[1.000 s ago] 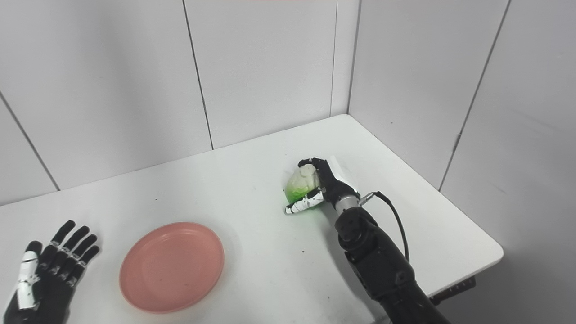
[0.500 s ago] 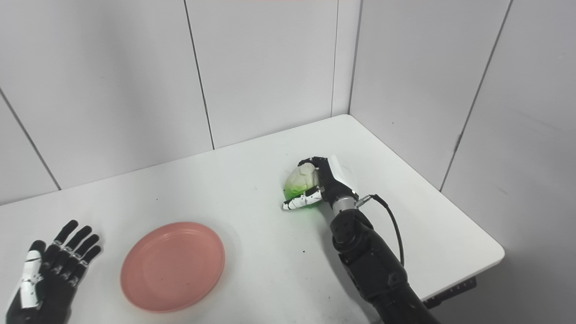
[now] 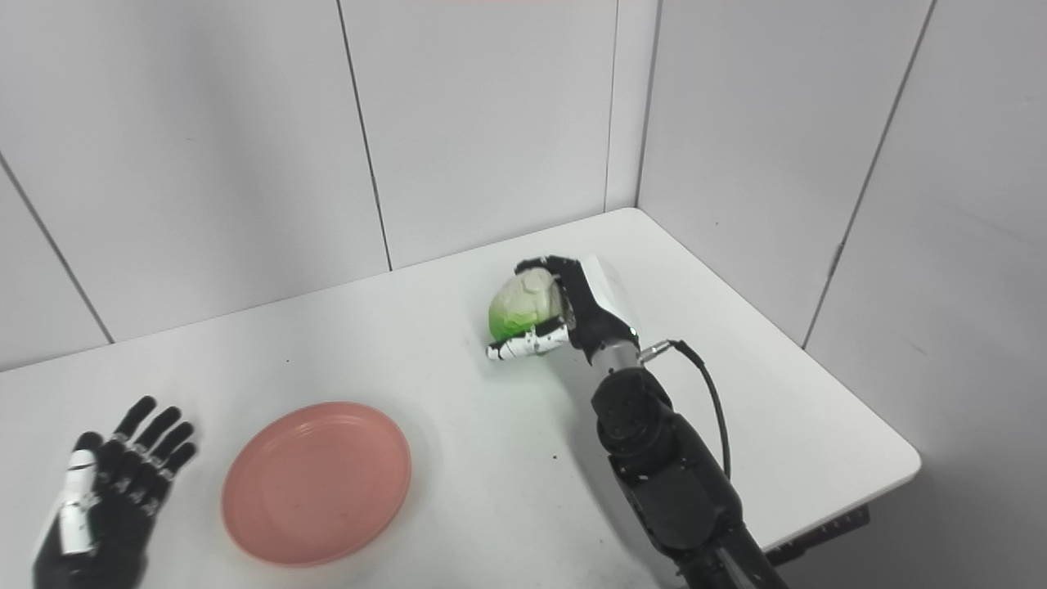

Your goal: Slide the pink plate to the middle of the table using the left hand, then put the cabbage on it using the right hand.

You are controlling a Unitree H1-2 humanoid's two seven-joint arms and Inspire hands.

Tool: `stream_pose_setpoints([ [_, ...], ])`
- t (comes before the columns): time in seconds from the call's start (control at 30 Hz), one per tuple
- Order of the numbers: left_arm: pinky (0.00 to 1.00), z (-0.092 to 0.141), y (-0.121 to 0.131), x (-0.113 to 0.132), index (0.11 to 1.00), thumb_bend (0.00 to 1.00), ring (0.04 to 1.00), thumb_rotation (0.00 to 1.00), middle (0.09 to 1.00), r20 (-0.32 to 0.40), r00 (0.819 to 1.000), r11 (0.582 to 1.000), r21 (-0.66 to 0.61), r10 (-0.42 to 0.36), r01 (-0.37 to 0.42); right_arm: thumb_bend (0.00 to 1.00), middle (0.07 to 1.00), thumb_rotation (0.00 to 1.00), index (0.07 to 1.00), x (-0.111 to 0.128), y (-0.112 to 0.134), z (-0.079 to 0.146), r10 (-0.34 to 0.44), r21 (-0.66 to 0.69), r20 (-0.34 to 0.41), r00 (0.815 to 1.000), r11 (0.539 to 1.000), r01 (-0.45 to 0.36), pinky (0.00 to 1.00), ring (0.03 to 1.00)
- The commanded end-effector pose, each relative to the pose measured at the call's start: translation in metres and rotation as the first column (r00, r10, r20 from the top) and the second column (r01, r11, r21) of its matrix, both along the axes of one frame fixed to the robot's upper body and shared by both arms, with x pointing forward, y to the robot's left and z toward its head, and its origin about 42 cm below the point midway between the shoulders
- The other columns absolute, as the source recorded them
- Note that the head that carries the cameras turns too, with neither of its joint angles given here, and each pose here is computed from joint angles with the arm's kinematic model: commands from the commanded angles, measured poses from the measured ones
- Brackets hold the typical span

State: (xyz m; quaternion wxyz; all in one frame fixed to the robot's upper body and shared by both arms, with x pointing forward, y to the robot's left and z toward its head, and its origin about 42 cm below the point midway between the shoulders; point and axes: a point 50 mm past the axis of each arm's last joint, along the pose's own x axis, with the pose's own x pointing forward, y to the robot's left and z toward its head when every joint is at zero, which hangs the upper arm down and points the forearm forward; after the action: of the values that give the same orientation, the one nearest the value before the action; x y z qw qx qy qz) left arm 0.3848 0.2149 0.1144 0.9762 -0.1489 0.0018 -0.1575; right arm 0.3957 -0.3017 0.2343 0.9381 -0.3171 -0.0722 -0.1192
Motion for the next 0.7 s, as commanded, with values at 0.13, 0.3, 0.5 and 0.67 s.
stream_pose_setpoints([
  [0.13,0.93,-0.010,-0.020,-0.010,0.868,0.45,0.874,1.00,0.865,-0.046,0.999,1.000,0.015,0.015,-0.014,0.53,0.471,0.00,0.500,0.006,0.033,0.048,0.108,-0.020,0.112,0.988,0.994,-0.106,0.38,0.451],
  [0.3,0.93,-0.007,-0.033,-0.012,0.871,0.45,0.879,1.00,0.868,-0.045,0.999,0.999,0.029,0.027,-0.025,0.53,0.462,0.00,0.508,0.010,0.057,0.053,0.190,-0.032,0.120,0.974,0.982,-0.188,0.38,0.444],
  [0.5,0.95,-0.001,-0.050,-0.014,0.878,0.46,0.878,1.00,0.873,-0.043,0.999,0.999,0.037,0.033,-0.032,0.53,0.457,0.00,0.510,0.013,0.084,0.054,0.297,-0.031,0.118,0.948,0.955,-0.295,0.39,0.438],
  [0.67,0.93,0.003,-0.065,-0.014,0.877,0.45,0.876,1.00,0.875,-0.045,0.998,0.999,0.027,0.045,-0.043,0.53,0.458,0.00,0.513,0.016,0.109,0.046,0.377,-0.034,0.092,0.922,0.926,-0.375,0.36,0.424],
])
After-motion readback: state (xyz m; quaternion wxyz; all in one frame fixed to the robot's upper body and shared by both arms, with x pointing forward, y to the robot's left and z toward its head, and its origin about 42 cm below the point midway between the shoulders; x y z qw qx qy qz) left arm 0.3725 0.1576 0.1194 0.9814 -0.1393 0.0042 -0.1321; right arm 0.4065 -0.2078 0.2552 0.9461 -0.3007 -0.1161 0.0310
